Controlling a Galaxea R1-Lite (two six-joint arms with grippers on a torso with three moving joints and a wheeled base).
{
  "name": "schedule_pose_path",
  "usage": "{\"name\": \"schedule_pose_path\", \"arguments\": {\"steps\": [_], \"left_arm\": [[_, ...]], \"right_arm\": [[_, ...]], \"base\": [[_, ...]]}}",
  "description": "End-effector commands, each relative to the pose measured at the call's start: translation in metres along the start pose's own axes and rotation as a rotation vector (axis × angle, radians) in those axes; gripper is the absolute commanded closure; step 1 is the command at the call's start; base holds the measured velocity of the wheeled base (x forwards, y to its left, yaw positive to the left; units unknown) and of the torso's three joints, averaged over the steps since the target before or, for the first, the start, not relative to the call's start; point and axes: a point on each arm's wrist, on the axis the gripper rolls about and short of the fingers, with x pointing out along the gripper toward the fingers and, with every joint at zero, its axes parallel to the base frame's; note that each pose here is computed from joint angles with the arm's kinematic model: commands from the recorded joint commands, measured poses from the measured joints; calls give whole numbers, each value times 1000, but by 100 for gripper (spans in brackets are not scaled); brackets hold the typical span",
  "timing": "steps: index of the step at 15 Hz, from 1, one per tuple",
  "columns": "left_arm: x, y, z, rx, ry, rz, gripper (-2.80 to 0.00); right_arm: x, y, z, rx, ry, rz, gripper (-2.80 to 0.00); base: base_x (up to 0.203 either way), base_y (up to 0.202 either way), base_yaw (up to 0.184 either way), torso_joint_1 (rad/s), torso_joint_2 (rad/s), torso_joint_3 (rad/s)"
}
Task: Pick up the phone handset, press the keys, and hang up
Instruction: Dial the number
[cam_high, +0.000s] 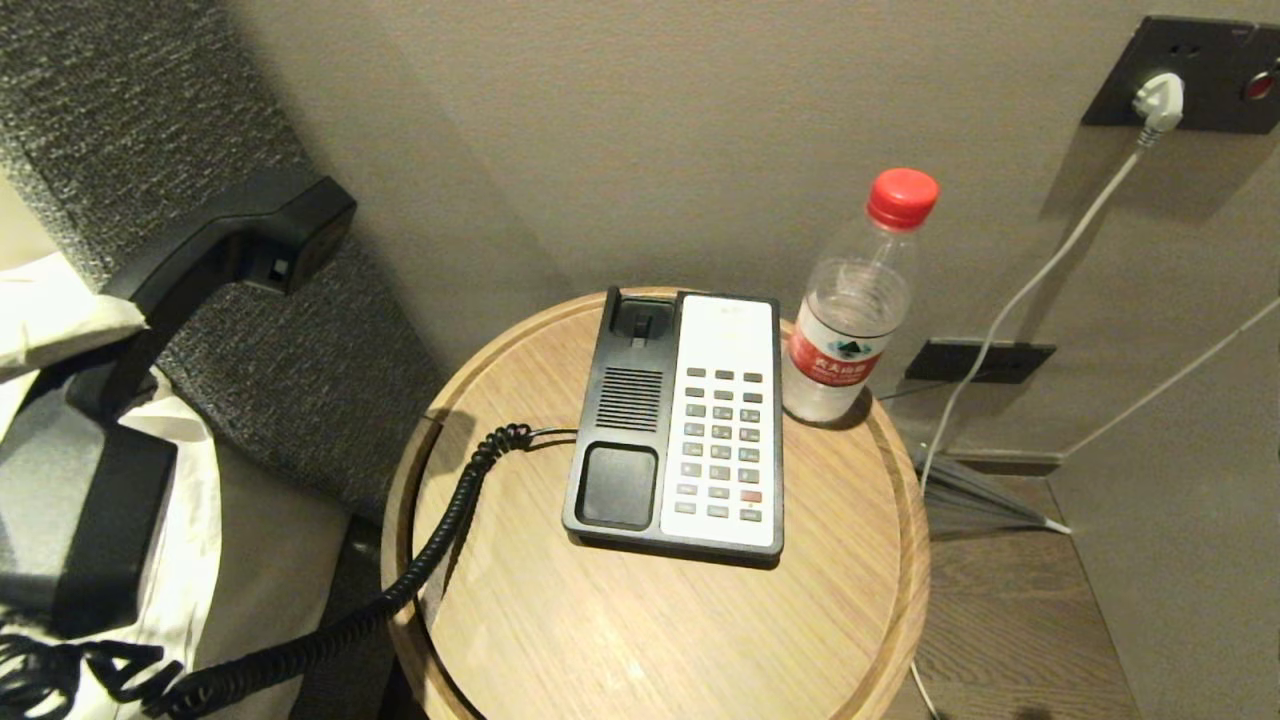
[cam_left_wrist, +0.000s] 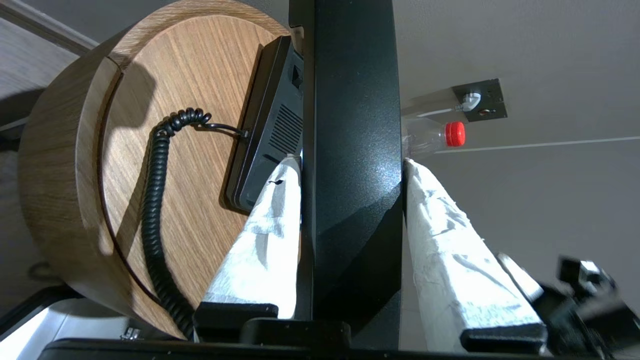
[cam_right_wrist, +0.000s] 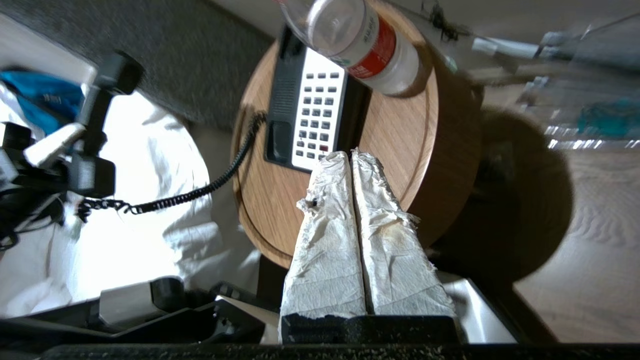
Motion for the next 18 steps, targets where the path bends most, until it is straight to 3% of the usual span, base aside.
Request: {"name": "schedule_pose_path", "arguments": {"steps": [1, 3, 5, 7, 9, 12, 18], "left_arm": [[1, 4, -3, -7, 10, 13, 0], [2, 5, -4, -7, 15, 19, 0], [2, 6, -4, -7, 17, 19, 0], [2, 6, -5, -8, 20, 21, 0], [3, 8, -6, -8, 23, 27, 0], [2, 9, -7, -8, 22, 26, 0], [2, 11, -8, -7, 29, 30, 0]], "right_arm": [[45, -20, 12, 50, 131, -11, 0], [78, -24, 14, 36, 214, 27, 0], [108, -20, 14, 8, 223, 25, 0], [130, -7, 11, -18, 210, 50, 0], [149, 4, 5, -37, 191, 16, 0], [164, 13, 5, -47, 107, 3, 0], [175, 18, -31, -106, 299, 24, 0]], "base": [[0, 0, 0, 0, 0, 0], [0, 0, 0, 0, 0, 0], [0, 0, 0, 0, 0, 0], [0, 0, 0, 0, 0, 0], [0, 0, 0, 0, 0, 0], [0, 0, 0, 0, 0, 0], [0, 0, 0, 0, 0, 0]]}}
